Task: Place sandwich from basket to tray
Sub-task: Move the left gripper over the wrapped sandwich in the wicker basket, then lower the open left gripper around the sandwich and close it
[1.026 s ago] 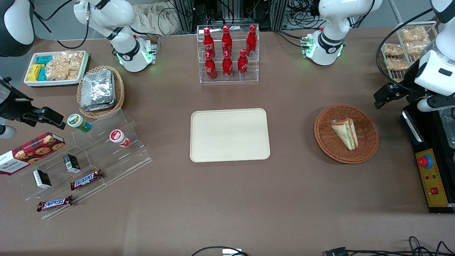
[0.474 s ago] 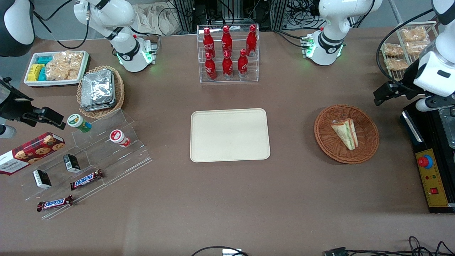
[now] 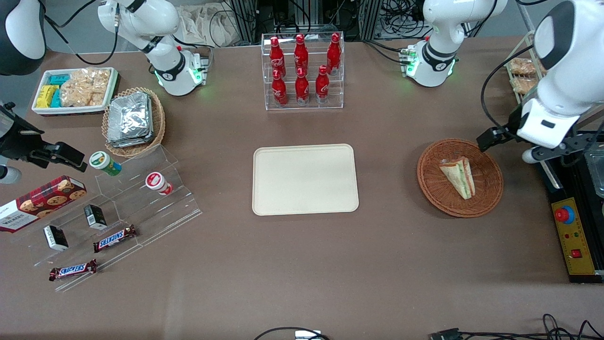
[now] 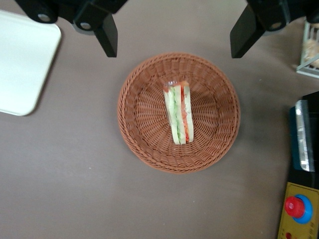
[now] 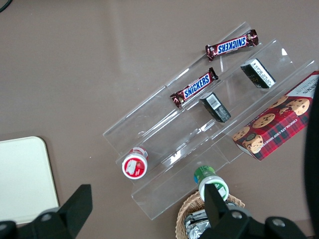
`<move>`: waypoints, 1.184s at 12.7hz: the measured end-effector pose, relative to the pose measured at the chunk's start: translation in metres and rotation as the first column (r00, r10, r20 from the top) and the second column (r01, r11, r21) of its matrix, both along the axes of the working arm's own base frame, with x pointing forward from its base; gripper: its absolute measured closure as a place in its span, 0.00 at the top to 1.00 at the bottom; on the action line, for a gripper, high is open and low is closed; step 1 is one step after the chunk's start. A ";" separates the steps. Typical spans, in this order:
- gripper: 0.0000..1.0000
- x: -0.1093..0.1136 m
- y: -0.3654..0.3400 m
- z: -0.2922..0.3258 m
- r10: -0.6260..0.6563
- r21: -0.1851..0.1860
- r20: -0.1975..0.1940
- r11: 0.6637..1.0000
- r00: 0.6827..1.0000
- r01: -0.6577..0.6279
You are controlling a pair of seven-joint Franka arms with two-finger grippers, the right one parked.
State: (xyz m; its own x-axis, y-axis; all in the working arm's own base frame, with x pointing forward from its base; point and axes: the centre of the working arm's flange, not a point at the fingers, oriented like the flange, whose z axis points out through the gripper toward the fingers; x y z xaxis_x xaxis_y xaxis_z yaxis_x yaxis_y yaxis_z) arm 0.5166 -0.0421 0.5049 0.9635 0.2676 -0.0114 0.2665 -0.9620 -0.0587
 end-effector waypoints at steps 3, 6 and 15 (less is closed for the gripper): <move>1.00 -0.013 0.028 -0.078 0.048 -0.008 0.062 0.999 0.997 -0.047; 1.00 -0.027 0.047 -0.142 0.077 -0.024 0.119 0.997 0.990 -0.075; 0.99 -0.043 0.050 -0.296 0.140 -0.095 0.141 0.987 0.980 -0.127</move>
